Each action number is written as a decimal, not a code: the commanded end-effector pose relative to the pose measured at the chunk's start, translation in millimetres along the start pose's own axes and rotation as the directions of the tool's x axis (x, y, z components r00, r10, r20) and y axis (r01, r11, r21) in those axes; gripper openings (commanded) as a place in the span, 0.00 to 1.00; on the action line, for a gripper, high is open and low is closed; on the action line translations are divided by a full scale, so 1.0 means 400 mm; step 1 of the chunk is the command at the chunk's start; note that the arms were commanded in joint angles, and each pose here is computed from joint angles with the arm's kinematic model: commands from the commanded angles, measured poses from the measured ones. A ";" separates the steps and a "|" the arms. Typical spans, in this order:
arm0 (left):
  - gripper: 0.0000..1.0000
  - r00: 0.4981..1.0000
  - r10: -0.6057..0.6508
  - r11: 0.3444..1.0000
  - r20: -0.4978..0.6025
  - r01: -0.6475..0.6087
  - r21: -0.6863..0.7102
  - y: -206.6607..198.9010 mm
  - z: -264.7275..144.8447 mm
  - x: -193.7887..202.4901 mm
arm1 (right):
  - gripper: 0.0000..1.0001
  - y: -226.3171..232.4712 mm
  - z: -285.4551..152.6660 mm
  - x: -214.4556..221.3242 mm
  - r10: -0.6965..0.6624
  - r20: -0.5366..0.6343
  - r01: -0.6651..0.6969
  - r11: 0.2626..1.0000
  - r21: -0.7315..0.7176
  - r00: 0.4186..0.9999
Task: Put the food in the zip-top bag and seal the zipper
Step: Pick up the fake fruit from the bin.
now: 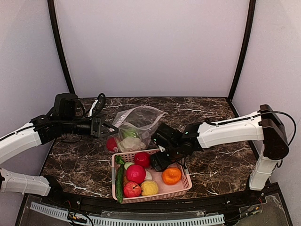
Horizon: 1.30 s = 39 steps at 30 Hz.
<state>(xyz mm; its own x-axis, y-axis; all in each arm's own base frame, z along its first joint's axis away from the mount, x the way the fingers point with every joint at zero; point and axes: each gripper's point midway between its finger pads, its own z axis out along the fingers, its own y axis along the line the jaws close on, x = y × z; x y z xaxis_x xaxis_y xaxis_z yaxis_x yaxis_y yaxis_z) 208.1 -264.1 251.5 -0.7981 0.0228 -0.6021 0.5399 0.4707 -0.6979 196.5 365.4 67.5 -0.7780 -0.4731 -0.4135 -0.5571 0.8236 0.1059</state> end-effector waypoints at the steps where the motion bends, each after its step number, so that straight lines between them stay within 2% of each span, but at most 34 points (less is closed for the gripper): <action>1: 0.01 1.000 0.017 1.000 0.015 -0.017 -0.001 -0.010 -0.009 -0.017 | 0.91 0.002 0.010 -0.019 0.003 0.015 -0.003 1.000 0.004 1.000; 11: 0.01 1.000 0.018 1.000 0.018 -0.018 0.000 -0.013 -0.011 -0.019 | 0.80 -0.001 -0.015 -0.028 0.015 0.038 -0.015 1.000 0.000 0.999; 28: 0.01 0.999 0.025 1.000 0.031 -0.025 0.006 -0.019 -0.014 -0.026 | 0.77 -0.026 -0.155 -0.033 0.111 0.135 -0.104 0.993 -0.058 0.985; 34: 0.01 0.999 0.029 0.999 0.037 -0.029 0.013 -0.020 -0.013 -0.027 | 0.77 -0.041 -0.263 -0.059 0.168 0.238 -0.146 0.983 -0.108 0.956; 39: 0.01 0.999 0.029 0.999 0.043 -0.031 0.031 -0.027 -0.012 -0.030 | 0.76 -0.026 -0.382 -0.129 0.226 0.366 -0.158 0.966 -0.206 0.903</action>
<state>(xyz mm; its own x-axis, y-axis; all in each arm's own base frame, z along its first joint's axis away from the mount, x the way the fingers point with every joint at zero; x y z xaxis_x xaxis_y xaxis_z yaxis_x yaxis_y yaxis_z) 208.5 -264.6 252.8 -0.7954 0.0203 -0.6057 0.5431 0.4674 -0.6976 188.5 331.2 184.1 -0.7583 -0.2408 -0.6058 -0.4891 0.8245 0.2844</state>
